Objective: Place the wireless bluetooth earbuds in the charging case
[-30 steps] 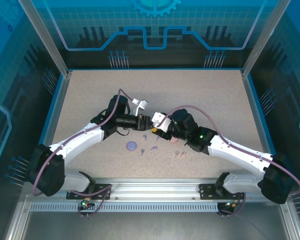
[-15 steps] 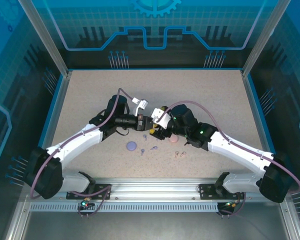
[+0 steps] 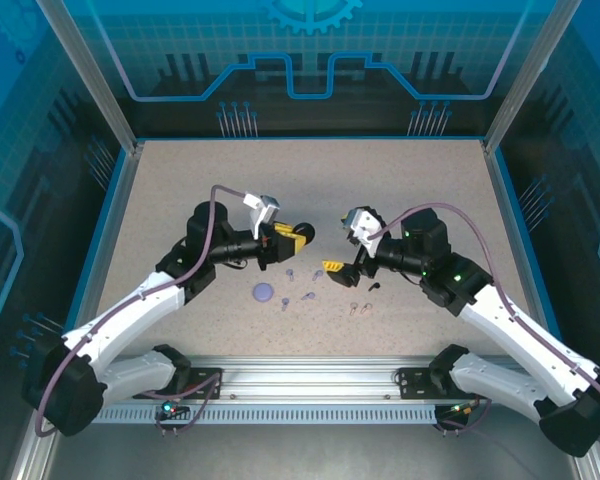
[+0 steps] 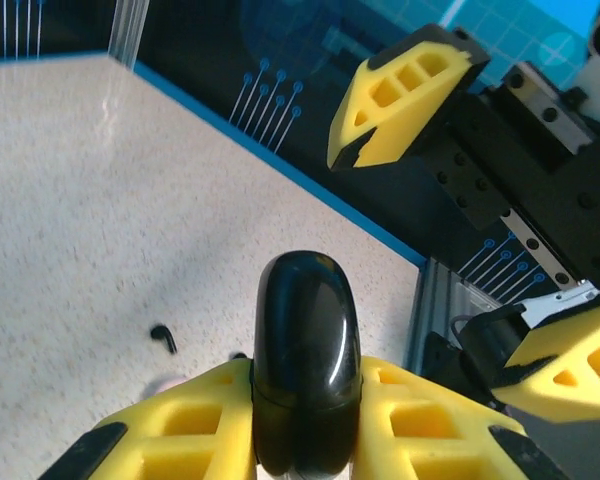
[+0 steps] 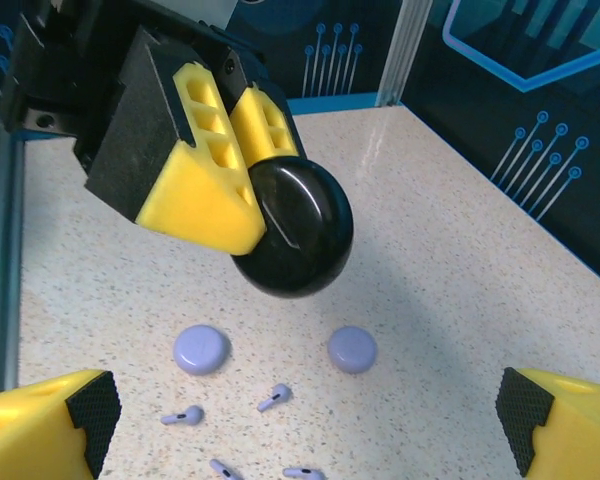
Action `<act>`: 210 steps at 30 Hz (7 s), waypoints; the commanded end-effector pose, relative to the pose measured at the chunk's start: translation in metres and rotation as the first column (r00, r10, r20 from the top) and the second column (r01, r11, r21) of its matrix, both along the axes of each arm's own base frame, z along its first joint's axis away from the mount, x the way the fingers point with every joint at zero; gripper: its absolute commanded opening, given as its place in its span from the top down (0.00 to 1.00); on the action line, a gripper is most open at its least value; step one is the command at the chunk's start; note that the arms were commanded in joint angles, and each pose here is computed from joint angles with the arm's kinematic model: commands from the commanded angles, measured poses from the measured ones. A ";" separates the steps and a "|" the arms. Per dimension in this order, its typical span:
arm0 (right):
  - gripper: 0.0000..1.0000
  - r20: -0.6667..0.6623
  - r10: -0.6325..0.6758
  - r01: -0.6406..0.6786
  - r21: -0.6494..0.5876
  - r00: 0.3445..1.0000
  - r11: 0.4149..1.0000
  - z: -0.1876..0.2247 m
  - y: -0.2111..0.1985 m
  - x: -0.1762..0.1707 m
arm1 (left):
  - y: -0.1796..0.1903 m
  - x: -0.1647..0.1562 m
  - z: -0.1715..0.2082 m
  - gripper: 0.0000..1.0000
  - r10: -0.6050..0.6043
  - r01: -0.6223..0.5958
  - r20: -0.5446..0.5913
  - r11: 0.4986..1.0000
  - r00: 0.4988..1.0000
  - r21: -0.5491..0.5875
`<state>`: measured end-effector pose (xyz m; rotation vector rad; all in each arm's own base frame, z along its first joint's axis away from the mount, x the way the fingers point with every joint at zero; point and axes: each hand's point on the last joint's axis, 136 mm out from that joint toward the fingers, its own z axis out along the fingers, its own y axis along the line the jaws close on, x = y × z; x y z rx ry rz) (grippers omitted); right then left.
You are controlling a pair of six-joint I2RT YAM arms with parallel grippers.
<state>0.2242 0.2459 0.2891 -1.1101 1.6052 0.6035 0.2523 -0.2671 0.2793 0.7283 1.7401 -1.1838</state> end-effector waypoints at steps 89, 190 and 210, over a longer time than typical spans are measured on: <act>0.76 -0.136 0.397 -0.406 -0.043 0.908 0.913 0.019 0.051 -0.032 | -0.018 -0.048 0.024 0.69 -0.216 0.198 0.576 0.976 0.788 0.095; 0.32 -0.401 -0.440 0.457 -0.059 0.803 0.887 0.004 -0.069 0.037 | -0.014 -0.049 0.003 0.91 -0.111 0.099 0.565 0.994 0.818 0.051; 0.52 -0.653 -0.748 0.399 -0.659 0.116 0.637 -0.205 -0.096 0.076 | -0.005 -0.056 0.004 0.92 -0.077 0.072 0.544 0.997 0.836 0.030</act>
